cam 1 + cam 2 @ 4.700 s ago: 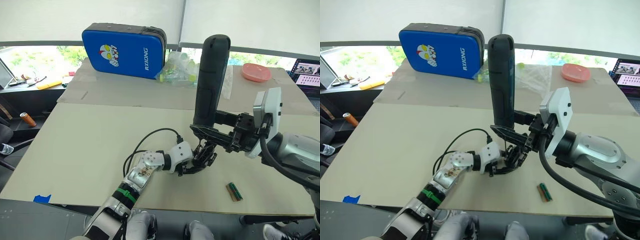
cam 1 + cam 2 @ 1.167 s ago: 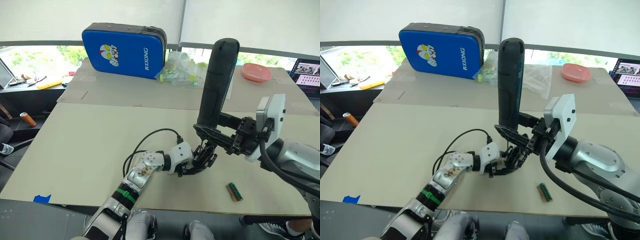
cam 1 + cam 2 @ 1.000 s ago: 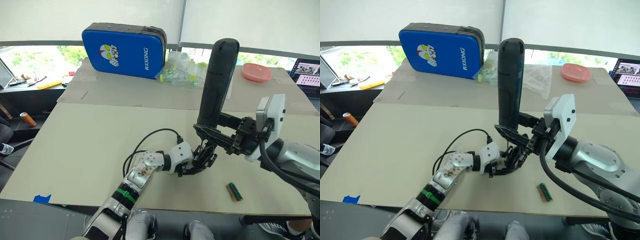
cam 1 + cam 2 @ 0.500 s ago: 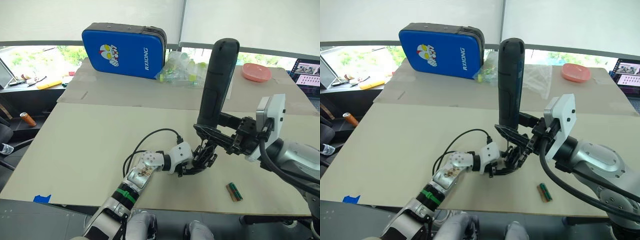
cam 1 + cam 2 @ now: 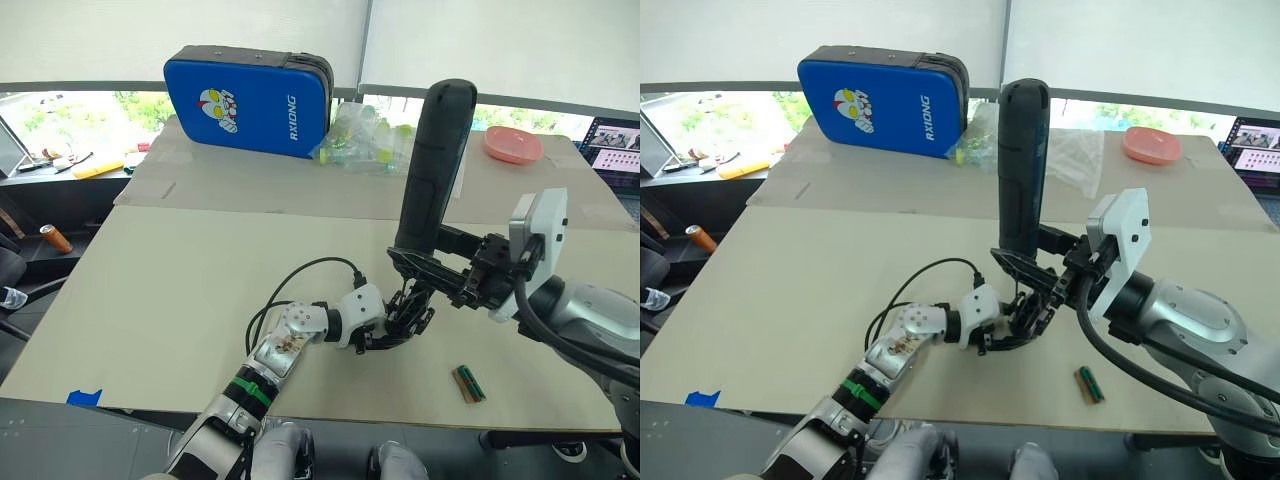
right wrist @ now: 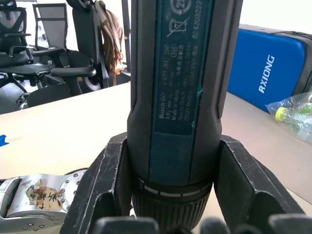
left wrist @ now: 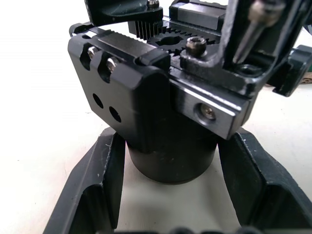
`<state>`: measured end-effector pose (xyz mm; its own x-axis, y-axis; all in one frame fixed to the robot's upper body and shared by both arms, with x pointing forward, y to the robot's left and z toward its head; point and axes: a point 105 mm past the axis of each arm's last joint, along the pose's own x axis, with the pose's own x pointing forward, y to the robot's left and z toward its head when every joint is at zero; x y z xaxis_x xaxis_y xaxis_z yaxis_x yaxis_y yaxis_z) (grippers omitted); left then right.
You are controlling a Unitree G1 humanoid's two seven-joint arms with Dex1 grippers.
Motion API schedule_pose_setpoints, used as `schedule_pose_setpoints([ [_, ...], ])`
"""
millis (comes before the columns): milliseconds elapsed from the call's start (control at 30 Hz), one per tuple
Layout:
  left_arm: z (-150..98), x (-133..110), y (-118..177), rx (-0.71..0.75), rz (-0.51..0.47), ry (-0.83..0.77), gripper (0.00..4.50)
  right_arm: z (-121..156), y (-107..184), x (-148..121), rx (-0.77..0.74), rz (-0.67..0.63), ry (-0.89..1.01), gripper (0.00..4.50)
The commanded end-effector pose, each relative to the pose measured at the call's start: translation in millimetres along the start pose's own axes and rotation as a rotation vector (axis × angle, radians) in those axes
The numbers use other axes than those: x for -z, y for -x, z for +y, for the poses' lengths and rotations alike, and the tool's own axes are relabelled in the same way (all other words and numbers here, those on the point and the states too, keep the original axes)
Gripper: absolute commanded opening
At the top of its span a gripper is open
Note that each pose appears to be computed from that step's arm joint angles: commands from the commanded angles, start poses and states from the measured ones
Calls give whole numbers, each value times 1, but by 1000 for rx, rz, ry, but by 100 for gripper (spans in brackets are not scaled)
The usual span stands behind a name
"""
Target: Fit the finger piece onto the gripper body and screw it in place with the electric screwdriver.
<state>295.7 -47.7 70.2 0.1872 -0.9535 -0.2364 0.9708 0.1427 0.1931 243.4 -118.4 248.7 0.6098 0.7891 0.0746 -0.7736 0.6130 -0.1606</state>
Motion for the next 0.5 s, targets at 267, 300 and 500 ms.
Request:
schedule_pose_setpoints([
  [267, -20, 21, -5, 78, 68, 62, 228, 2, 0, -11, 2, -31, 21, 194],
  [300, -20, 21, -5, 78, 68, 62, 228, 2, 0, -11, 2, -30, 19, 194],
  [500, -20, 21, -5, 78, 68, 61, 228, 1, 0, -10, 6, -24, 18, 194],
])
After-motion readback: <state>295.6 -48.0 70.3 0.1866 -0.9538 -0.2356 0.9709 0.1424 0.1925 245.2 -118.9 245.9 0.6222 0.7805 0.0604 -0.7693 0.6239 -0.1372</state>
